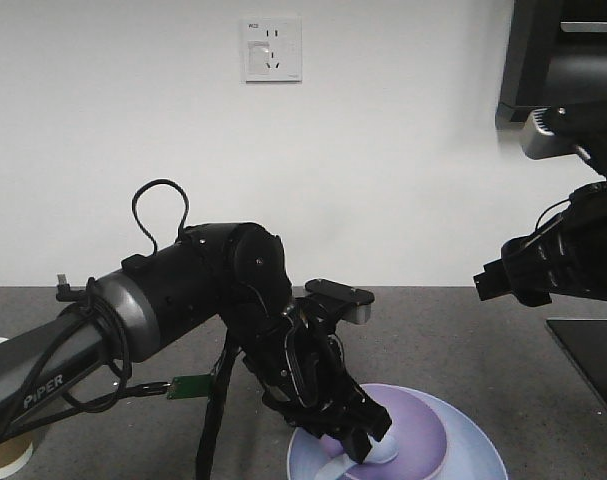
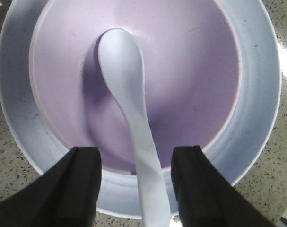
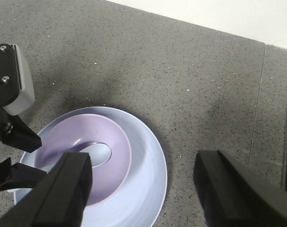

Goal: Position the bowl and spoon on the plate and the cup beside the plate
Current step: 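Move the left gripper over the bowl and drop the spoon inside, then raise the left gripper and move it above the brown paper cup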

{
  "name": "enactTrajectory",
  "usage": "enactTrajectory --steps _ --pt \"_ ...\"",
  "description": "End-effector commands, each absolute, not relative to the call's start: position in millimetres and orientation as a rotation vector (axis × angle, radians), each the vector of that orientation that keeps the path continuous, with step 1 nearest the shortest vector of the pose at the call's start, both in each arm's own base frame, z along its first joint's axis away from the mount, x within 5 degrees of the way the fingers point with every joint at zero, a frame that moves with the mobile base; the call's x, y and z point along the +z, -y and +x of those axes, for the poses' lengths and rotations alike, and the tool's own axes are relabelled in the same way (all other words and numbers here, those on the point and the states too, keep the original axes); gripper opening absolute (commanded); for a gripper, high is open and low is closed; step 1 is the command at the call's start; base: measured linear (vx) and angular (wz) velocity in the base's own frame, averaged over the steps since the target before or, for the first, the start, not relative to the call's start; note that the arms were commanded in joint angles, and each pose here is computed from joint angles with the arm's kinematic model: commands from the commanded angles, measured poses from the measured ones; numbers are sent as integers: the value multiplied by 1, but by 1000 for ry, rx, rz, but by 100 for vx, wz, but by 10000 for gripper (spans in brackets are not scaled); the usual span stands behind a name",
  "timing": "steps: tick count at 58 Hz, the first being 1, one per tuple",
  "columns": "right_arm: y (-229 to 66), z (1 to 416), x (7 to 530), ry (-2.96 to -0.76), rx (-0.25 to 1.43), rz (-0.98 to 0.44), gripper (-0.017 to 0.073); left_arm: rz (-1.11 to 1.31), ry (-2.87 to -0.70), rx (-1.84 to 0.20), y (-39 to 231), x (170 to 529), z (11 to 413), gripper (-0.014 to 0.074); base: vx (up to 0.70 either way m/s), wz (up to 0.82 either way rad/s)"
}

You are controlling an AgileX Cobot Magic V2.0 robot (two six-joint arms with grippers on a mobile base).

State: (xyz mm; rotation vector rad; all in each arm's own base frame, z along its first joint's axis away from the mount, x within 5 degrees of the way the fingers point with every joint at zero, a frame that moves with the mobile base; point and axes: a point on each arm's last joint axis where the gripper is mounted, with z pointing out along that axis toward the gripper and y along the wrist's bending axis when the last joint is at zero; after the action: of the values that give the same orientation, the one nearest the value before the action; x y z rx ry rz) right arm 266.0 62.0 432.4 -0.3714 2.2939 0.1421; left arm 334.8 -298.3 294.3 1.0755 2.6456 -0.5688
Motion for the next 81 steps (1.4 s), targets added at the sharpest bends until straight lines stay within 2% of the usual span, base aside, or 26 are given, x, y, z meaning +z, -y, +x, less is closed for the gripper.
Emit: enactTrajectory --steps 1,18,30,39,49,58,68,81 --pt "-59 260 455 -2169 140 -344 519 1052 -2538 -640 293 341 319 468 0 0" --pt "-59 260 455 -2168 140 -344 519 948 -2417 -514 261 402 296 468 0 0" --pt "-60 260 455 -2172 145 -344 519 788 -2287 -218 206 453 285 468 0 0" --pt "-60 260 455 -2171 146 -344 519 594 -2293 -153 155 468 297 457 0 0" --pt "-60 260 455 -2171 145 -345 519 394 -2395 -58 97 452 317 429 0 0" --pt "-60 260 455 -2170 145 -345 519 266 -2499 7 59 428 324 417 0 0" --pt "-60 260 455 -2169 145 -345 519 208 -2573 41 39 409 328 418 0 0" --pt "-60 260 455 -2169 145 -345 519 248 -2629 64 32 391 333 418 0 0"
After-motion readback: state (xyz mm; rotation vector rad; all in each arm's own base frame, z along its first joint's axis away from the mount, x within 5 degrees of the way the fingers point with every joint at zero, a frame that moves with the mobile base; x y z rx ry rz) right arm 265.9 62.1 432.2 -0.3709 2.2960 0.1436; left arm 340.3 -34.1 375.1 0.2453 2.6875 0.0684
